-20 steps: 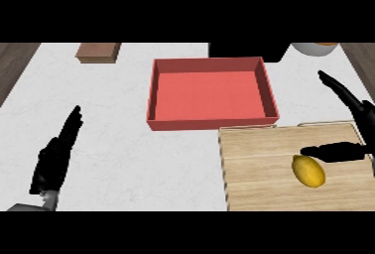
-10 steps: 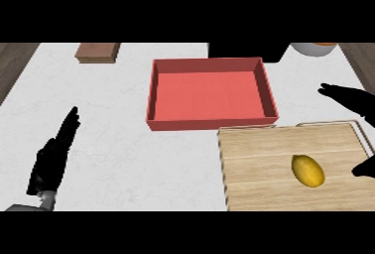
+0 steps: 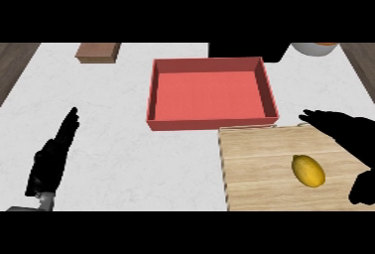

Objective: Pick the lemon from the tray and place it in the cardboard box

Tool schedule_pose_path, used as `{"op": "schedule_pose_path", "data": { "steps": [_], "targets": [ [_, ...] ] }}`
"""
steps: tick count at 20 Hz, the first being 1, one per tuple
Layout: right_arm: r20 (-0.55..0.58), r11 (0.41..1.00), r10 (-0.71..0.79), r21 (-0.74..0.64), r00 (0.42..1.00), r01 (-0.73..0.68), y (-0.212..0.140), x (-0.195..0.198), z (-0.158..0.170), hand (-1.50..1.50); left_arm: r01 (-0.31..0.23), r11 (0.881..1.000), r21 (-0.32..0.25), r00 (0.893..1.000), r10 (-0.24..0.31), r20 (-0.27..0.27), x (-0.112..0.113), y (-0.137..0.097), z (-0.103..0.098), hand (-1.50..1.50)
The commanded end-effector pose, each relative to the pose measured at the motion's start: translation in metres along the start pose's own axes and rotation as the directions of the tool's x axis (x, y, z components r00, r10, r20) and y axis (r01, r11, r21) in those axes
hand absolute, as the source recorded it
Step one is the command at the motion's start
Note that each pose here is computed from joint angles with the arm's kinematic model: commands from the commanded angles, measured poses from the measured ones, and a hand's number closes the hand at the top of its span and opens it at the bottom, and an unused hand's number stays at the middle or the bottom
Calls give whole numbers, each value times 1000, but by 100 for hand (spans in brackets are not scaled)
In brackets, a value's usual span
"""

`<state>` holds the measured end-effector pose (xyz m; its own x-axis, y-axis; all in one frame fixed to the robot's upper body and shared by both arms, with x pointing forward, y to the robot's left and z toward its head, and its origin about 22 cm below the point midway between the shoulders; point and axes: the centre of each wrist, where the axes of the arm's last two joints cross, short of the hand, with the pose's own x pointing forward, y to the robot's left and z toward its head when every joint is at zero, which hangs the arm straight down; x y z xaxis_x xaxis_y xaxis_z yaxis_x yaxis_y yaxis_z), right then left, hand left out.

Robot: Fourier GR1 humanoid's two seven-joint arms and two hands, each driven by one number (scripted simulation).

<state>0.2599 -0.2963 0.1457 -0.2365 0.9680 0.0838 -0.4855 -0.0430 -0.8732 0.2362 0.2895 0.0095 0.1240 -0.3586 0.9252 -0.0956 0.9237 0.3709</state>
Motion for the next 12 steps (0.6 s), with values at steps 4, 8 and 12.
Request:
{"op": "schedule_pose_path", "data": {
  "steps": [4,8,12],
  "targets": [
    [-79,1000,2,9,997,-2,35,19,-11,-150,-1,1000,1,1000,1,16,10,9,2,0],
    [-115,998,59,38,992,-55,55,9,6,-150,-5,1000,4,1000,5,18,-11,-3,-11,0],
    [-129,997,68,38,989,-64,50,4,-16,-150,-2,1000,-12,1000,2,1,5,4,-9,0]
  ]
}}
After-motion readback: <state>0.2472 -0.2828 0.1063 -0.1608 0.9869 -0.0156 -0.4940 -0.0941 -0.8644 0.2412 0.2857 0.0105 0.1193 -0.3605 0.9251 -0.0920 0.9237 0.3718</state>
